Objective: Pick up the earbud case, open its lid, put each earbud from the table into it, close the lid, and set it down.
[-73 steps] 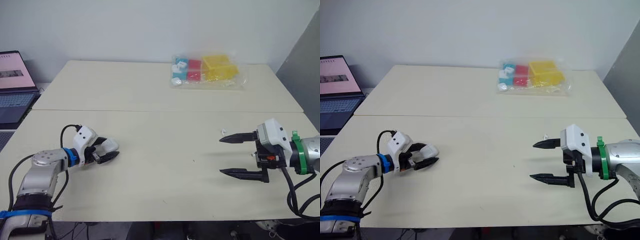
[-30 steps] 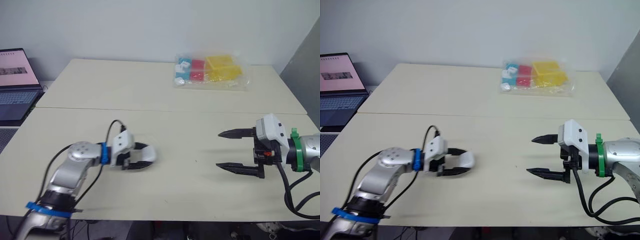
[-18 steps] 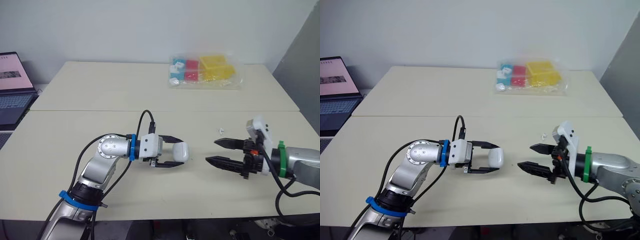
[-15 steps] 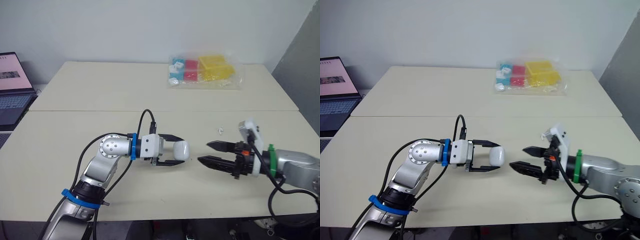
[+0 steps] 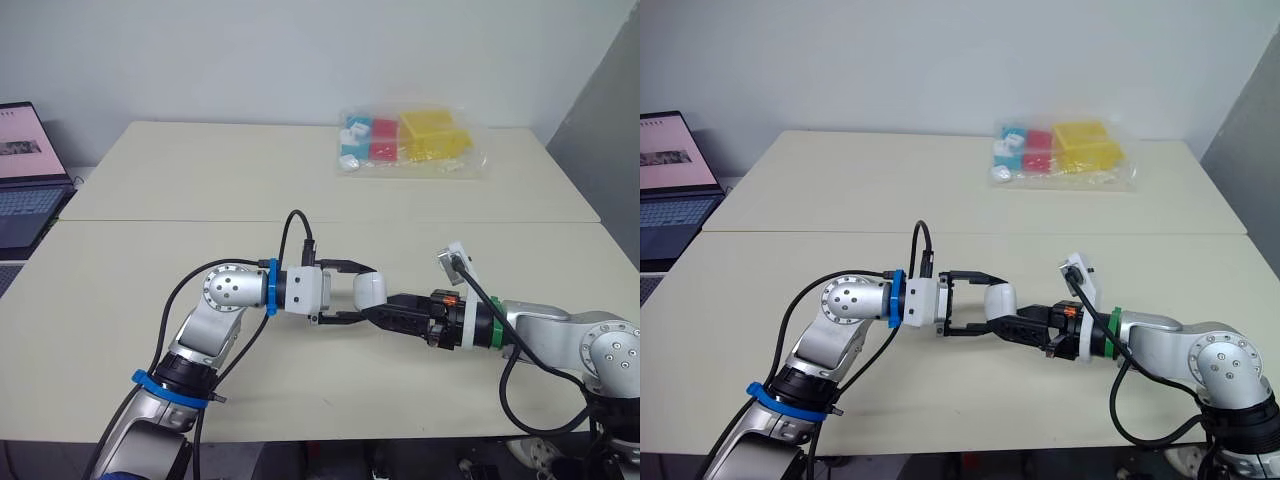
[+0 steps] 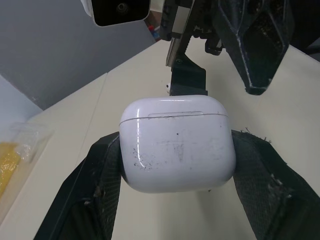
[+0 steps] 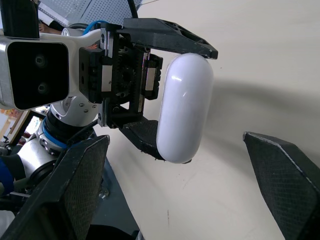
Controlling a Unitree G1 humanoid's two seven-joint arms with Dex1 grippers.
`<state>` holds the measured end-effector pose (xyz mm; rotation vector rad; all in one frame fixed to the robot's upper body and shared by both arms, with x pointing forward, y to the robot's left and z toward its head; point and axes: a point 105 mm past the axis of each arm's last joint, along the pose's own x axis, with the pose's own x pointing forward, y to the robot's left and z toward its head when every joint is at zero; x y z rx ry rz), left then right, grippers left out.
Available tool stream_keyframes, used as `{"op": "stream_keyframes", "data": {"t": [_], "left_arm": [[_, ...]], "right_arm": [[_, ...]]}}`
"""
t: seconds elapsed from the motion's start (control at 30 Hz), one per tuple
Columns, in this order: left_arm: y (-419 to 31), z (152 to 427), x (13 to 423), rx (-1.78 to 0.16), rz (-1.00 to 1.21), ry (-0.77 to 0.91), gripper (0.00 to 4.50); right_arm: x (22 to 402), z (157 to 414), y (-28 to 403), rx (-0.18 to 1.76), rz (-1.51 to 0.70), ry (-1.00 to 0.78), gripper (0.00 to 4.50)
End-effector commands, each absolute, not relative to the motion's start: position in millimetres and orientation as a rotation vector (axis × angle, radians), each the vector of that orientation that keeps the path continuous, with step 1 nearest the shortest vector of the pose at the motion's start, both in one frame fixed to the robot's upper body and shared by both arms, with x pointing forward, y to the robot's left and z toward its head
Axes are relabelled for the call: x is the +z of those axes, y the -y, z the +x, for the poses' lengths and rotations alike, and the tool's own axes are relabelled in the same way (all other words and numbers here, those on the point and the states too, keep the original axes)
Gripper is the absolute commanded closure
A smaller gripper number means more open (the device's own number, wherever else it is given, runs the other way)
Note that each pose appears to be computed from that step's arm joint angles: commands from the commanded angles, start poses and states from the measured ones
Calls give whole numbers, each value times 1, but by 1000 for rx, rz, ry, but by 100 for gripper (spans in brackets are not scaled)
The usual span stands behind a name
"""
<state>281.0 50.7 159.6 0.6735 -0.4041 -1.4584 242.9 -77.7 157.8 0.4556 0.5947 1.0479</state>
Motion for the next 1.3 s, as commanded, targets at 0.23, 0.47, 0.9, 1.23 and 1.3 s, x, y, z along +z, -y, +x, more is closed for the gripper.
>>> {"op": "stream_keyframes", "data": {"t": [0.23, 0.47, 0.9, 1.23, 1.3], "left_arm": [[-43, 274, 176, -1475, 692, 481, 171], [-42, 270, 177, -1489, 662, 475, 171], [-41, 266, 179, -1510, 627, 484, 171], [-54, 279, 169, -1452, 681, 408, 10], [-59, 283, 167, -1430, 658, 359, 0]], "right_arm": [[170, 248, 74, 1102, 490, -559, 0], [169, 248, 74, 1112, 476, -563, 91], [168, 248, 74, 1119, 464, -562, 368], [170, 249, 76, 1124, 436, -558, 368], [171, 249, 76, 1126, 416, -554, 368]]}}
